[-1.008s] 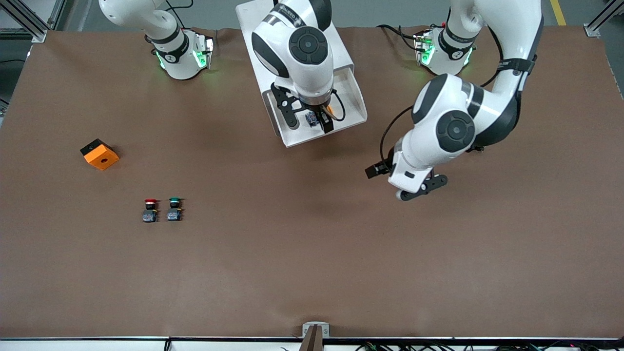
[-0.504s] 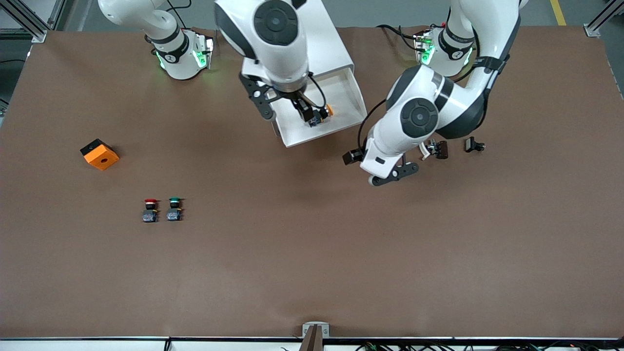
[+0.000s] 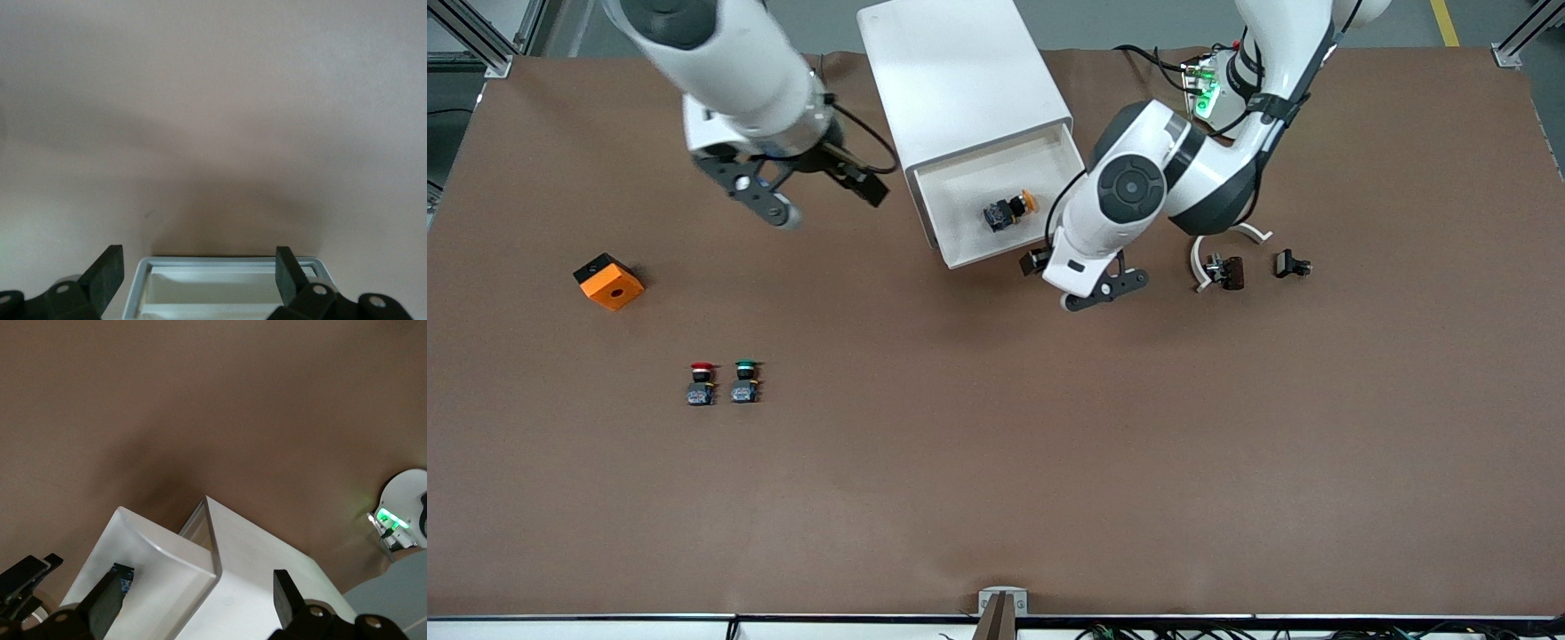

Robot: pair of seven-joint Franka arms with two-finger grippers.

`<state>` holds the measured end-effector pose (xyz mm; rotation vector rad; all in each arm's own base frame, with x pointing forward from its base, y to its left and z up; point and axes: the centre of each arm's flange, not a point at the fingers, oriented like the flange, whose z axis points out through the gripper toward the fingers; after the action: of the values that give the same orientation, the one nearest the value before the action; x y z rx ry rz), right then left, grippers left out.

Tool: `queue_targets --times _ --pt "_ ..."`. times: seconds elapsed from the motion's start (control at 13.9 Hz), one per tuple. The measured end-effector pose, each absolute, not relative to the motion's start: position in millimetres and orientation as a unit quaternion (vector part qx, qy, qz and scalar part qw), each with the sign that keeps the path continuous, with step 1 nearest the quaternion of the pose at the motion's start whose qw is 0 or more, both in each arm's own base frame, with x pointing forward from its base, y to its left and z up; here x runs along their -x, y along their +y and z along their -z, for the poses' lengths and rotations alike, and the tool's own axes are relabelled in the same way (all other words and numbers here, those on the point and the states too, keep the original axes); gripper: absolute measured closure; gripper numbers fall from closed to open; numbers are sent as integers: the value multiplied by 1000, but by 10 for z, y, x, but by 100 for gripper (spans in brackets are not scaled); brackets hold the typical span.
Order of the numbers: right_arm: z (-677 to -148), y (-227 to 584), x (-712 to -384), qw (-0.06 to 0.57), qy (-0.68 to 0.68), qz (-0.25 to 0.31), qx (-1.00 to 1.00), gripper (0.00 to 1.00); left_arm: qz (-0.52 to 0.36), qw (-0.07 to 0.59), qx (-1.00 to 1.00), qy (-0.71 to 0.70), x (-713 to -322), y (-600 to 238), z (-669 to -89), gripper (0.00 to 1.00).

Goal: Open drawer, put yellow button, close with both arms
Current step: 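Push the drawer closed with the left gripper while the right gripper retreats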

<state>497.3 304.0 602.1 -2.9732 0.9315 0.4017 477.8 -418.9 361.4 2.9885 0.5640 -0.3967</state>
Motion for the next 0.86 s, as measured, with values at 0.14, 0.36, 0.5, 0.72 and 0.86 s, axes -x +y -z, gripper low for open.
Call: queue_targets --times 0.14,0.36,0.5,0.72,0.86 --pt "-6048 2536 -5067 15 252 -131 959 0 131 31 -974 184 -4589 -4383 -3595 0" --pt "-6018 1786 -5179 34 201 -135 970 0 141 25 -974 174 -4318 -4605 -3556 0" --pt "-5950 1364 -5240 41 166 -134 976 0 148 21 -975 165 -4162 -4706 -3533 0" --pt "-5860 762 -5364 49 118 -121 984 0 157 17 -975 155 -3900 -4875 -3516 0" --pt "-5851 478 -5421 46 93 -105 989 0 163 13 -974 154 -3721 -4983 -3507 0"
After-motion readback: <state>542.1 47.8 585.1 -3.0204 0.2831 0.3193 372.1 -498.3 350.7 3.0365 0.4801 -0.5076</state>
